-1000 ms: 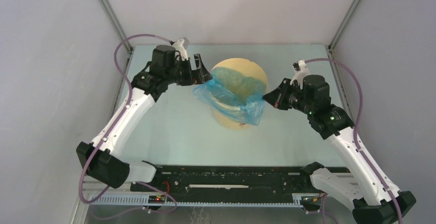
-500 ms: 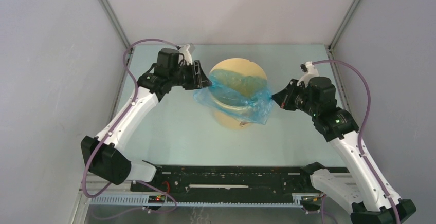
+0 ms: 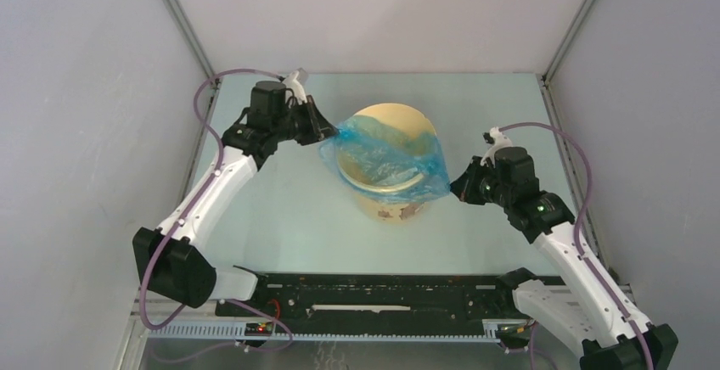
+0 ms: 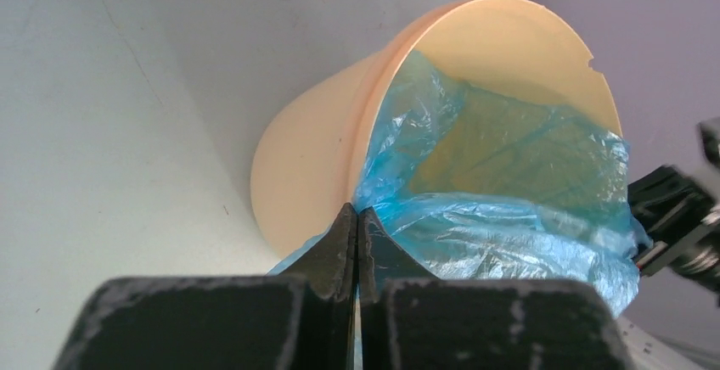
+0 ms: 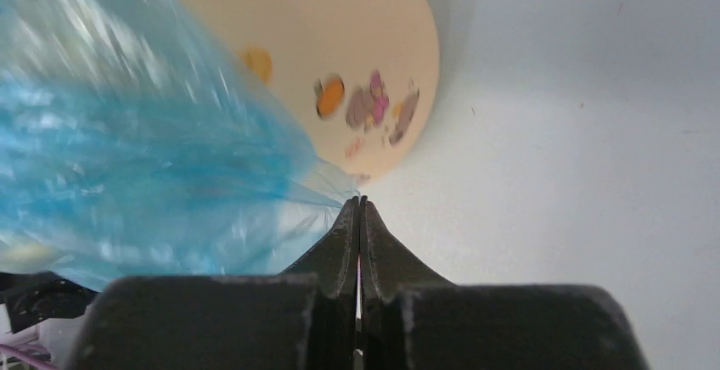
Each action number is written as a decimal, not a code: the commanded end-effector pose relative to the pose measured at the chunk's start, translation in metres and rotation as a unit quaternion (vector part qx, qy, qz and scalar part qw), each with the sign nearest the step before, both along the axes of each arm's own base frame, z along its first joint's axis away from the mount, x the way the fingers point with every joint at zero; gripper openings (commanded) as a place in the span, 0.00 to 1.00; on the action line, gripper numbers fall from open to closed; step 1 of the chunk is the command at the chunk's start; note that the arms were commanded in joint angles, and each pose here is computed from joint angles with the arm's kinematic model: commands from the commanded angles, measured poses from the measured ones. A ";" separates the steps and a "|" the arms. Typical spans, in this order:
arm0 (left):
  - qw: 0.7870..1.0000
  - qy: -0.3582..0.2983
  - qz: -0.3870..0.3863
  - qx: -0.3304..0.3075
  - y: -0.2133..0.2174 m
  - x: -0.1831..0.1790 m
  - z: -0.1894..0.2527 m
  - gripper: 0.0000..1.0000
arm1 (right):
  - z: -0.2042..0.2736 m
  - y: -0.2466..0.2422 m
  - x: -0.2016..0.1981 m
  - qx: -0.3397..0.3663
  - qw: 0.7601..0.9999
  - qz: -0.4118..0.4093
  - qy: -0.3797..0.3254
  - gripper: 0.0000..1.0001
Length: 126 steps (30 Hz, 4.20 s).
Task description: Put the trash bags into the trash bin
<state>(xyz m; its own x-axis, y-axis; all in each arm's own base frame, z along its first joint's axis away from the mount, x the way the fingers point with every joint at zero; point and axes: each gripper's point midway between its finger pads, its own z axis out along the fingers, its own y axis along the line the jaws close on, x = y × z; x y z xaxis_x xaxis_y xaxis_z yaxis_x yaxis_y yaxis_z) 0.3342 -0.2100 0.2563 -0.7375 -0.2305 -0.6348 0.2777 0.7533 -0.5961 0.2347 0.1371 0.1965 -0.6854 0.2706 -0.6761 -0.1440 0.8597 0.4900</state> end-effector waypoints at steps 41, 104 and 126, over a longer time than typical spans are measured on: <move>0.999 0.030 -0.001 -0.045 0.010 -0.030 0.002 0.81 | 0.107 0.071 0.036 -0.143 0.906 0.346 -0.197 0.66; 0.969 -0.211 0.035 0.125 0.038 -0.037 0.094 1.00 | 0.125 0.013 0.135 -0.108 0.955 0.068 -0.267 0.00; 0.943 -0.218 -0.088 0.237 -0.047 -0.008 0.067 0.69 | 0.129 0.013 0.131 -0.091 0.959 0.063 -0.262 0.00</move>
